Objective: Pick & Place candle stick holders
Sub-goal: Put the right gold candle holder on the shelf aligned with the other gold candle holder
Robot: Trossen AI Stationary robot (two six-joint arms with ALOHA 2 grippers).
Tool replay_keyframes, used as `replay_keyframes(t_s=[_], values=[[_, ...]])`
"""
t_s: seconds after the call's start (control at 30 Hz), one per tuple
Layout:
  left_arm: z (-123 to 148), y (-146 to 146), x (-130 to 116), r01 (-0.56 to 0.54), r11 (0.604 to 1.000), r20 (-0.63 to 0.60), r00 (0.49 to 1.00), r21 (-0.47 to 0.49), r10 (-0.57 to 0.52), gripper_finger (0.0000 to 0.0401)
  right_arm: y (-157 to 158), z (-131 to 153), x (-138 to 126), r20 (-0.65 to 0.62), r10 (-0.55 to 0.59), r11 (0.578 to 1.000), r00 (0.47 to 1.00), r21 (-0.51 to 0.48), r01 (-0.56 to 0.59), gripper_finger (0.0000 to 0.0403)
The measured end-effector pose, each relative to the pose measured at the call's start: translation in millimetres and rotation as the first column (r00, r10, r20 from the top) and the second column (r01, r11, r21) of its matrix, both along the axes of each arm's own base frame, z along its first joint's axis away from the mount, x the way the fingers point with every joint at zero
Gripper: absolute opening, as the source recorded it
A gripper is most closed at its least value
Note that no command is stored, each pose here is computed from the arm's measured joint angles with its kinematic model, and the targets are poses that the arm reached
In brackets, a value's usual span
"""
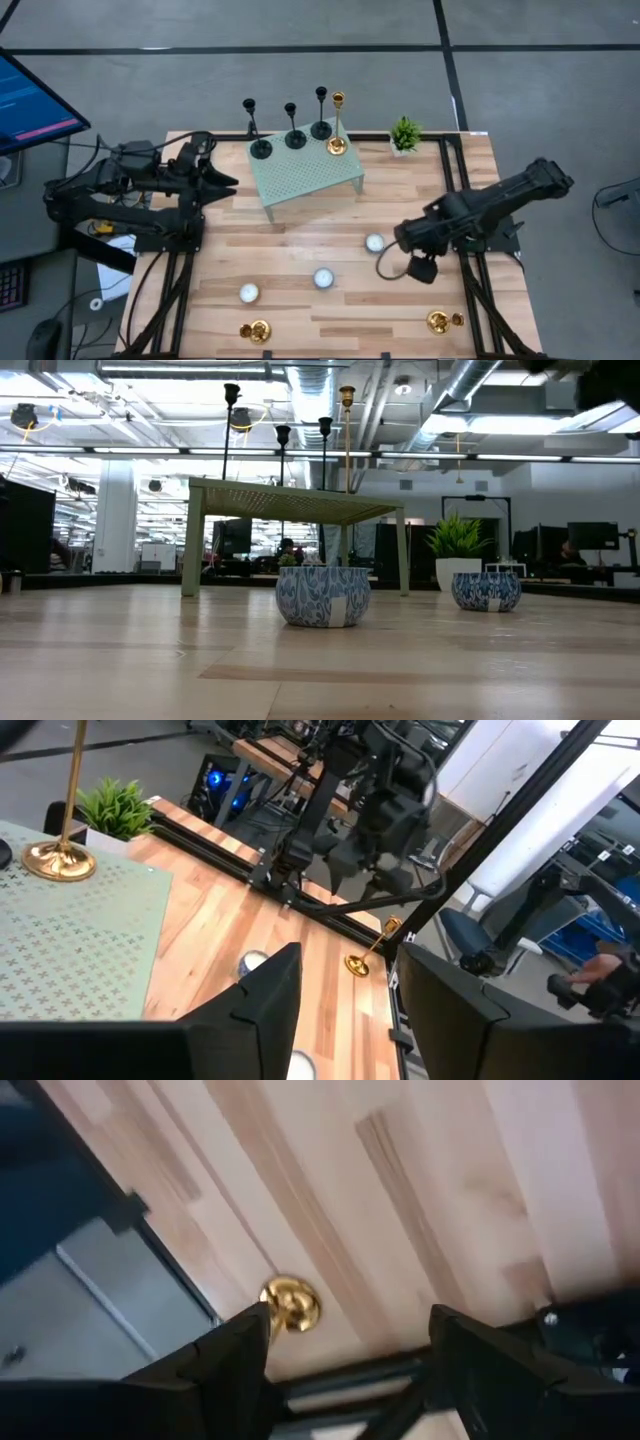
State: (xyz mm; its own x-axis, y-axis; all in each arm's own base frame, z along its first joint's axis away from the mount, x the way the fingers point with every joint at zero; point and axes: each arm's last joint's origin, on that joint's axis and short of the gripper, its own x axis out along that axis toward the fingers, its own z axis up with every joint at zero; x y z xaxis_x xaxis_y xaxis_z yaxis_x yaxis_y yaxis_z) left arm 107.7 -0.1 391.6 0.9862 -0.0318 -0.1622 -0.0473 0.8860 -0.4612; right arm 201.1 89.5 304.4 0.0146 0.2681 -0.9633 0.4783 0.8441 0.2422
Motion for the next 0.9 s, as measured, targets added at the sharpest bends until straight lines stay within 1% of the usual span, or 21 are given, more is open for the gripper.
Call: replay_keyframes(t_s=[0.03, 0.1, 0.2, 0.3, 0.37, 0.43, 0.53, 0.63, 0.73, 0.8, 0.9], values=[[0.0, 0.0, 0.0, 0.000, 1.000, 0.000, 1.000, 0.000, 0.000, 0.0166, 2.4, 4.1, -3.6, 0.006, -0.028, 1.000, 1.000, -0.012, 0.028, 0.0265], [0.0, 0.0, 0.0, 0.000, 1.000, 0.000, 1.000, 0.001, 0.000, 0.0167, 6.9, 14.0, -16.3, -0.034, -0.098, 0.995, 0.995, -0.018, 0.098, 0.0265], [0.1, 0.0, 0.0, 0.000, 1.000, 0.001, 1.000, 0.003, 0.000, 0.0168, 18.6, 30.7, -33.8, -0.110, -0.175, 0.983, 0.978, 0.040, 0.180, 0.0265], [0.4, 0.0, 0.1, 0.001, 1.000, 0.004, 1.000, 0.003, -0.001, 0.0168, 33.0, 47.9, -45.9, -0.126, -0.239, 0.963, 0.963, 0.092, 0.252, 0.0265], [0.4, -0.3, 0.1, 0.011, 1.000, 0.004, 1.000, 0.001, -0.011, 0.0168, 43.2, 53.7, -54.3, -0.149, -0.272, 0.953, 0.951, 0.096, 0.287, 0.0265], [0.4, -0.5, 0.0, 0.016, 1.000, 0.004, 1.000, 0.001, -0.016, 0.0168, 56.4, 52.3, -59.9, -0.182, -0.298, 0.945, 0.937, 0.082, 0.316, 0.0265], [0.4, -0.5, 0.0, 0.018, 1.000, 0.004, 1.000, 0.000, -0.018, 0.0168, 81.0, 45.7, -64.2, -0.209, -0.296, 0.945, 0.932, 0.080, 0.318, 0.0265], [0.6, -0.5, 0.1, 0.018, 1.000, 0.006, 1.000, 0.000, -0.018, 0.0170, 104.4, 38.6, -67.1, -0.183, -0.309, 0.942, 0.933, 0.079, 0.327, 0.0265], [0.8, -0.5, 0.1, 0.019, 1.000, 0.009, 1.000, 0.003, -0.019, 0.0173, 123.9, 33.3, -74.5, -0.167, -0.354, 0.926, 0.920, 0.077, 0.370, 0.0265], [0.9, -0.5, 0.0, 0.022, 0.999, 0.010, 1.000, 0.027, -0.023, 0.0176, 134.0, 31.5, -80.1, -0.163, -0.372, 0.917, 0.914, 0.087, 0.389, 0.0266], [1.2, -0.5, 0.1, 0.025, 0.999, 0.014, 1.000, 0.045, -0.026, 0.0181, 144.2, 30.1, -84.5, -0.151, -0.368, 0.915, 0.918, 0.116, 0.386, 0.0266]])
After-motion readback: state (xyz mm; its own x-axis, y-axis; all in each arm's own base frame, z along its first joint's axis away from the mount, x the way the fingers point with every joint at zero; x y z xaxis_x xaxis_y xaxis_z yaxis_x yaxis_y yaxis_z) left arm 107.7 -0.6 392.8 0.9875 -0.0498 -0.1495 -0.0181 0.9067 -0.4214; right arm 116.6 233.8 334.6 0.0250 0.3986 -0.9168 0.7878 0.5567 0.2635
